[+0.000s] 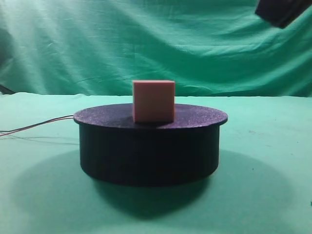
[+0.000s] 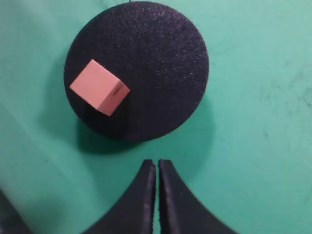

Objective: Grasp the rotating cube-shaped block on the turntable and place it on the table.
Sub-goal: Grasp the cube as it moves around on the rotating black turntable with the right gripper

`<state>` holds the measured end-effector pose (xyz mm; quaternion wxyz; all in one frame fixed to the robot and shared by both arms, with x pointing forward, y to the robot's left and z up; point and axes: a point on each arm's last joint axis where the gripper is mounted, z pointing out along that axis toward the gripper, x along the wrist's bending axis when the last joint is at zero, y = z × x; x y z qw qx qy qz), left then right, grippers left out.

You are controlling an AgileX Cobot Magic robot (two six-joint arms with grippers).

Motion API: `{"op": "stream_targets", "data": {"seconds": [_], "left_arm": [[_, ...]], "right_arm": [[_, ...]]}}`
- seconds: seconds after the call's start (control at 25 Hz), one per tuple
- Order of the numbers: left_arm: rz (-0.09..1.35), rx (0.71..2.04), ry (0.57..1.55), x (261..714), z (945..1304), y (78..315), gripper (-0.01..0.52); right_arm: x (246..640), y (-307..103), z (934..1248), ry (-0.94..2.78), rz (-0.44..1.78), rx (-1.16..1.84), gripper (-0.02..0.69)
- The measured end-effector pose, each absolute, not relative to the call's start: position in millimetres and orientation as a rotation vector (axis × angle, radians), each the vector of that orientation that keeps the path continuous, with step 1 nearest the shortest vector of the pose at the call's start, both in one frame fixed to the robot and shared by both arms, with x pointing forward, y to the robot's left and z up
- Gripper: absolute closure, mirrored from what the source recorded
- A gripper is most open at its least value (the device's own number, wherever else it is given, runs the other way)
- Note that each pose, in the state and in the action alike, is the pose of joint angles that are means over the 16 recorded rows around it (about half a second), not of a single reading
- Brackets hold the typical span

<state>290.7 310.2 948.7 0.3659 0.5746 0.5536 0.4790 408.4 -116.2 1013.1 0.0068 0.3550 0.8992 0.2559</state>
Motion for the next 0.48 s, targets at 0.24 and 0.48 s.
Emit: {"op": "stream_targets", "data": {"seconds": [0.24, 0.48], "left_arm": [[1.231, 1.477, 1.423, 291, 949, 310, 0.514], [1.231, 1.477, 1.423, 291, 949, 310, 0.514]], "right_arm": [[420, -102, 1001, 2.836, 0.748, 1.092, 0.078], [429, -97, 985, 2.839, 0.689, 1.044, 0.111]]}}
